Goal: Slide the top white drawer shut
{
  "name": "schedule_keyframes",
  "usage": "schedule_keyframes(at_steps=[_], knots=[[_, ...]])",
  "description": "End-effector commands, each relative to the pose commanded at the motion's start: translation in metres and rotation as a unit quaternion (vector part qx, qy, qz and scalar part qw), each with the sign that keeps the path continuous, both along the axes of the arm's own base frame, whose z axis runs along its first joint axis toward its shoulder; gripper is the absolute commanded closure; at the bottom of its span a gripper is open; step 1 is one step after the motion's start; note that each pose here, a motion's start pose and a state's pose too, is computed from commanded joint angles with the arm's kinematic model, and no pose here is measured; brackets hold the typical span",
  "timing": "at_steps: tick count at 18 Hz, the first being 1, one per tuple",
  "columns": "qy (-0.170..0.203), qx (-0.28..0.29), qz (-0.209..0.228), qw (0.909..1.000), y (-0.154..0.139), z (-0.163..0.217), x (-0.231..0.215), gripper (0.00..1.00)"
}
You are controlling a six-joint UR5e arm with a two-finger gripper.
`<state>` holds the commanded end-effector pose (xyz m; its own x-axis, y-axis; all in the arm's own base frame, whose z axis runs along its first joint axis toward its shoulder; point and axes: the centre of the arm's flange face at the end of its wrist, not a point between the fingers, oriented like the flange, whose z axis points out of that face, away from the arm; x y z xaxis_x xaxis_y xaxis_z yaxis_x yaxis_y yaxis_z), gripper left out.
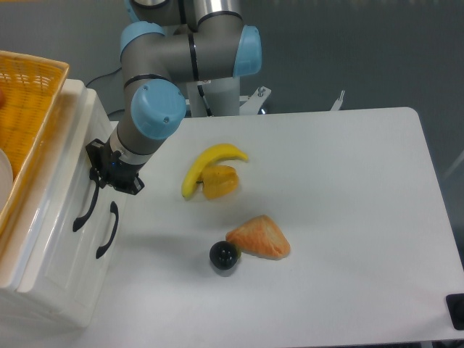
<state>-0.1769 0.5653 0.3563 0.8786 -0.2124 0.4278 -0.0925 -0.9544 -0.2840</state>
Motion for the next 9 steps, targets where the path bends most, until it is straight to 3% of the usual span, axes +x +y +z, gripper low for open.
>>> schedule_keyframes(at_steps=[2,5,6,9], knots=[[0.000,-0.001,0.001,1.0000,0.000,-0.001,-0.001,0.92],[0.000,-0.002,0.010,1.0000,-0.003,-0.003,-0.012,0.79],[0.001,-0.001,0.021,0.9998,-0.007,-0.001,-0.025,0.73],[0.010,0.008,0.054,0.9984,-0.018,0.010,-0.066,0.69]])
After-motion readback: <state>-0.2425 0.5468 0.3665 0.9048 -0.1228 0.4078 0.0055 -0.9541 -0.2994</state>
